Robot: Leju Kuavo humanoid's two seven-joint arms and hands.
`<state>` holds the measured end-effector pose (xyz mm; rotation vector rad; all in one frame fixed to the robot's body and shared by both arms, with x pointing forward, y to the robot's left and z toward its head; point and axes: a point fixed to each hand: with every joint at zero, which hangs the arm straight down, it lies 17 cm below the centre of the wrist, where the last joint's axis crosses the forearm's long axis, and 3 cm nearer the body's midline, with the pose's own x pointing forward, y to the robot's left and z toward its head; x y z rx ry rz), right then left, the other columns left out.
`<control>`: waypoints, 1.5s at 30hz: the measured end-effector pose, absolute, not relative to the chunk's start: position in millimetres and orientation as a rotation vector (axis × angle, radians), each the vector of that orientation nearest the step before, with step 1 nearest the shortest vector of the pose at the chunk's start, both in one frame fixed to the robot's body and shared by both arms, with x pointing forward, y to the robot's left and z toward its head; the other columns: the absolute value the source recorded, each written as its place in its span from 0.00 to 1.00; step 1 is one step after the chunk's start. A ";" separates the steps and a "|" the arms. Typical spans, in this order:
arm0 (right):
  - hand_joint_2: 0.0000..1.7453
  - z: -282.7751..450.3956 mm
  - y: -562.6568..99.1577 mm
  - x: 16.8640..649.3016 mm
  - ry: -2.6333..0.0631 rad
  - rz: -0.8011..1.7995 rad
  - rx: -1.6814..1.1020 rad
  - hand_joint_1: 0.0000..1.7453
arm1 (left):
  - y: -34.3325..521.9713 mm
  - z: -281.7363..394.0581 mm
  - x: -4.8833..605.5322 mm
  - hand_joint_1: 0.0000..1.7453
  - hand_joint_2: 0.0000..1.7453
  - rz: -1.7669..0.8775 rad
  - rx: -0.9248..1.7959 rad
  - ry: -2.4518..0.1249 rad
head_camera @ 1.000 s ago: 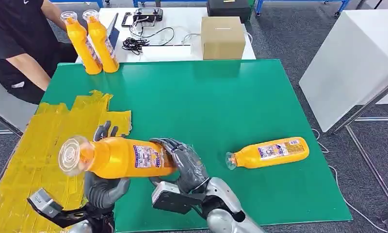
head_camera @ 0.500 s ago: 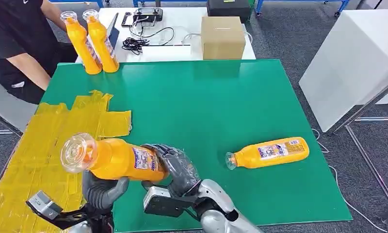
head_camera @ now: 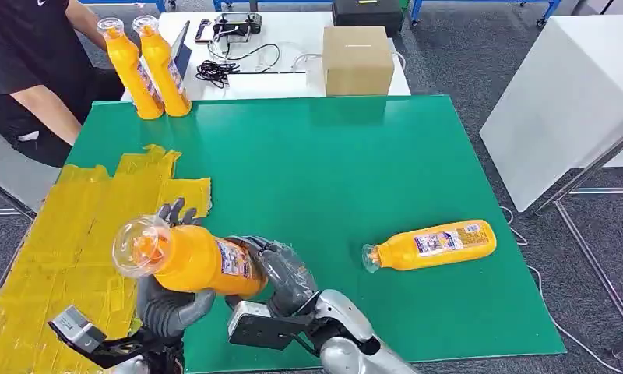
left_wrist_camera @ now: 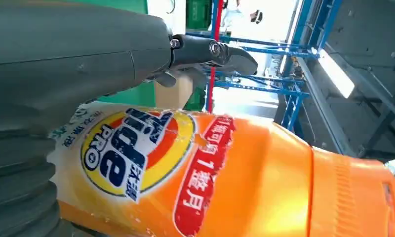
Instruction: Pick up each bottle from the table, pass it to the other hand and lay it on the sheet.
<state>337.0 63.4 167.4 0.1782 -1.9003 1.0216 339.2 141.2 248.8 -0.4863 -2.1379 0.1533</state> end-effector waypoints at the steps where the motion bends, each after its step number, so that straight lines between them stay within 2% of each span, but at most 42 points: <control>1: 1.00 166.7 63.4 336.9 -1.899 1.023 0.179 1.00 | 140.4 248.6 339.2 0.00 1.00 0.147 -0.485 -2.137; 7: 1.00 159.5 63.8 334.8 -1.886 1.041 0.187 1.00 | 120.2 246.3 335.2 0.00 1.00 -0.004 -0.502 -2.134; 18: 1.00 153.8 63.3 334.0 -1.872 1.056 0.191 1.00 | 109.5 239.3 332.7 0.01 1.00 -0.112 -0.520 -2.118; 19: 1.00 153.4 63.3 333.9 -1.872 1.057 0.192 1.00 | 107.8 238.7 332.7 0.57 1.00 -0.135 -0.515 -2.120; 20: 1.00 152.9 63.2 333.9 -1.871 1.057 0.192 1.00 | 105.1 238.0 332.5 1.00 1.00 -0.161 -0.512 -2.121; 28: 1.00 149.9 63.2 332.8 -1.863 1.067 0.201 1.00 | 99.0 229.1 332.7 1.00 1.00 -0.265 -0.510 -2.110; 44: 1.00 146.1 63.7 329.5 -1.855 1.075 0.211 1.00 | 105.2 228.7 333.4 1.00 1.00 -0.224 -0.538 -2.108; 45: 1.00 146.1 63.7 329.3 -1.856 1.076 0.210 0.39 | 106.4 228.9 333.7 1.00 1.00 -0.212 -0.541 -2.108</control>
